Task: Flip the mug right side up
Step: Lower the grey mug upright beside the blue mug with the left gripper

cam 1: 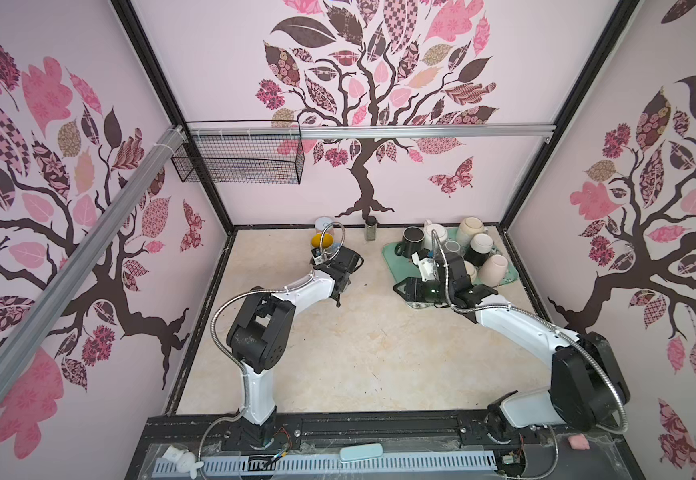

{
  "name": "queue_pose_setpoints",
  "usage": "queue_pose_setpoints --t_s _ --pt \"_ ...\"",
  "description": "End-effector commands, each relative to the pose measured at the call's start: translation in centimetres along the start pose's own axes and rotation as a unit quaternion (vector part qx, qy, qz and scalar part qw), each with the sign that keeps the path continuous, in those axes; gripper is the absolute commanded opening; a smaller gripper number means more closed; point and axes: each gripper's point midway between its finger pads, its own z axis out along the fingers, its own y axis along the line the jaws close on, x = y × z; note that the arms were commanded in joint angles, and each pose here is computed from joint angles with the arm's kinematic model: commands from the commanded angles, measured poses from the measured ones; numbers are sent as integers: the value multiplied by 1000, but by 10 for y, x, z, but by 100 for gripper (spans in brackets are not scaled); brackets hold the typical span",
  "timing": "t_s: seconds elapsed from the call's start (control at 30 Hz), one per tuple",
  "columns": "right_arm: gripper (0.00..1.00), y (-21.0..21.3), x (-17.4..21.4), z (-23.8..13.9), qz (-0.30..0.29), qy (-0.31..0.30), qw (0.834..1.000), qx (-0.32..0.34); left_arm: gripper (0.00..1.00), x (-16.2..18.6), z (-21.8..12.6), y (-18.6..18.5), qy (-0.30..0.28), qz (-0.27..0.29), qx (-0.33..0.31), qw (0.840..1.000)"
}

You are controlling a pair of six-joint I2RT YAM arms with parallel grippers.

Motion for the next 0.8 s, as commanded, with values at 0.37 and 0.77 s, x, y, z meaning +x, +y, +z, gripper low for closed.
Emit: queue_pose_setpoints --t_s 0.37,0.77 --pt "52 2 -4 -3 -16 -2 1000 10 43 -35 -34 -23 -9 -25 73 997" --pt "52 -2 -2 7 -9 11 1000 10 33 -55 -67 64 12 -48 127 991"
